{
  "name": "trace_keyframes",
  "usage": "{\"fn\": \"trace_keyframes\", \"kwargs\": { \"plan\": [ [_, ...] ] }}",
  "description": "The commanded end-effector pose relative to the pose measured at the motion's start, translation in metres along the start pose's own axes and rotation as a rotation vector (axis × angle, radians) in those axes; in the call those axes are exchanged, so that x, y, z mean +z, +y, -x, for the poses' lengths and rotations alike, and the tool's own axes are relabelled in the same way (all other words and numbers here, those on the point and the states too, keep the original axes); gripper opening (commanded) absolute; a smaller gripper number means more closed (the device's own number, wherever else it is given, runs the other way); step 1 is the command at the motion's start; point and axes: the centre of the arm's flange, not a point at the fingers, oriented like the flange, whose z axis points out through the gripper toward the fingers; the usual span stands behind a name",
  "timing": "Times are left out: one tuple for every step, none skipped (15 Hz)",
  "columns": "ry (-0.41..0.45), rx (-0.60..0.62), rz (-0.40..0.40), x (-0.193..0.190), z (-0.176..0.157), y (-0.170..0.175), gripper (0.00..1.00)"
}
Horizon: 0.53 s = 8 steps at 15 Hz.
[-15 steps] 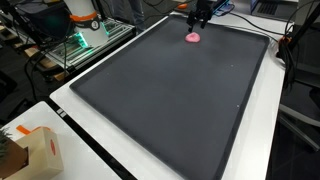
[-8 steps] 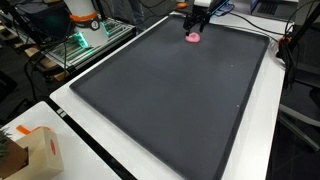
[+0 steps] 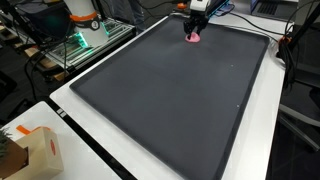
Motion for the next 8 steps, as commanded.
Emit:
{"fn": "trace_keyframes", "kwargs": {
  "plan": [
    [-0.023,0.039,-0.024,0.0012,0.0076,0.0134,0.24],
    [-0.026,0.047,-0.025,0.0004,0.0077,0.0139,0.17],
    [-0.029,0.052,-0.026,-0.0005,0.0077,0.0137,0.09],
    [-0.031,0.059,-0.027,-0.0013,0.0075,0.0137,0.03],
    [-0.032,0.066,-0.028,-0.0020,0.0071,0.0143,0.01],
    [-0.033,0.071,-0.028,-0.0025,0.0069,0.0148,0.00],
    [-0.034,0.073,-0.025,-0.0027,0.0068,0.0153,0.02],
    [-0.035,0.075,-0.024,-0.0026,0.0069,0.0156,0.01]
  ]
}}
